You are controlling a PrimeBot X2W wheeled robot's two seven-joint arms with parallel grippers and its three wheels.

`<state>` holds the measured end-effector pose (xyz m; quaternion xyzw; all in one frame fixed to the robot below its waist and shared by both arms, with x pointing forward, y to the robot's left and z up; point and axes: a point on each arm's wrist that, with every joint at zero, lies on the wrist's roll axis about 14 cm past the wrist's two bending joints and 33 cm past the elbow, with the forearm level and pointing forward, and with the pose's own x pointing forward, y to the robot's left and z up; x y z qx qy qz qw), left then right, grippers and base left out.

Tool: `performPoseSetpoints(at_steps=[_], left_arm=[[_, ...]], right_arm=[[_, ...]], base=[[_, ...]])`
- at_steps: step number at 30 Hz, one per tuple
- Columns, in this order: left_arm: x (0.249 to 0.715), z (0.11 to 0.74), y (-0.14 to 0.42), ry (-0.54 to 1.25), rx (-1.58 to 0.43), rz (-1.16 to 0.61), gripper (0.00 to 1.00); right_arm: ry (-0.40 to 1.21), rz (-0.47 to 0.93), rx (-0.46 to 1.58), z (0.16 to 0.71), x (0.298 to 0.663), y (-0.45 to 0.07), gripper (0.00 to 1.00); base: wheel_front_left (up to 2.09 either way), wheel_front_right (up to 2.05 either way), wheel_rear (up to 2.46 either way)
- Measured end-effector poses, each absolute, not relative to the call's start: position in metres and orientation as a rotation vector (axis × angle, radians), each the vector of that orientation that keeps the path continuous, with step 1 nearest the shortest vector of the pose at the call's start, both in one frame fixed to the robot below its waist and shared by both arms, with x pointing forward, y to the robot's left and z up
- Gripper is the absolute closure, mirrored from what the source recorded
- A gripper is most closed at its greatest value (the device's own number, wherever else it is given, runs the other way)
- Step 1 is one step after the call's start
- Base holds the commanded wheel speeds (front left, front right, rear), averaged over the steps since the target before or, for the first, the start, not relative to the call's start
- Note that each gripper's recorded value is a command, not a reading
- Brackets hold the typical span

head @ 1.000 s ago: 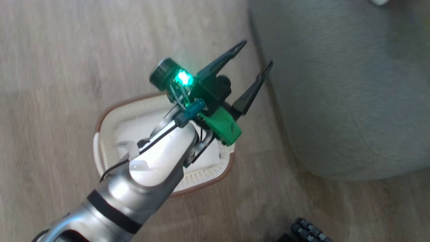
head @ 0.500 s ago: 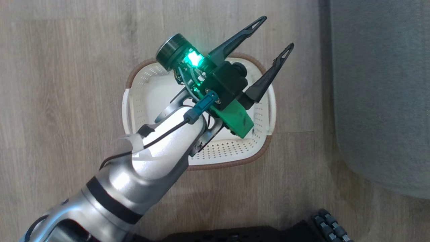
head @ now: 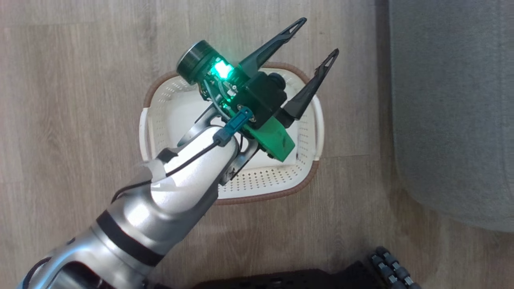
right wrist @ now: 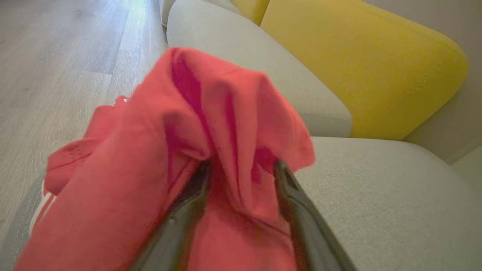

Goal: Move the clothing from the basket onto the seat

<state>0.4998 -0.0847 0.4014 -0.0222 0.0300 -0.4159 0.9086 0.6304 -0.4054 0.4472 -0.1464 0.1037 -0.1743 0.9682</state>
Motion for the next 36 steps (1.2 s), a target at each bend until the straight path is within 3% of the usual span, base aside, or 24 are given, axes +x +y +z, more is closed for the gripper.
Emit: performPoseSetpoints(at_steps=[8, 20, 27, 36], left_arm=[[0.502, 0.412, -0.092, 0.047, -0.047, -0.866, 0.0], [0.496, 0.454, -0.075, 0.021, -0.082, -0.76, 0.0], [0.487, 0.472, -0.039, 0.022, -0.087, -0.619, 0.0], [0.464, 0.492, 0.011, 0.0, -0.098, -0.456, 0.0]], right_arm=[[0.216, -0.349, -0.278, 0.451, 0.605, -0.403, 0.0], [0.052, -0.279, -0.263, 0.517, 0.568, -0.377, 0.0], [-0.054, -0.167, -0.183, 0.547, 0.555, -0.322, 0.0], [-0.087, -0.046, -0.079, 0.544, 0.524, -0.258, 0.0]], base=[[0.0, 0.0, 0.0], [0.0, 0.0, 0.0], [0.0, 0.0, 0.0], [0.0, 0.0, 0.0]])
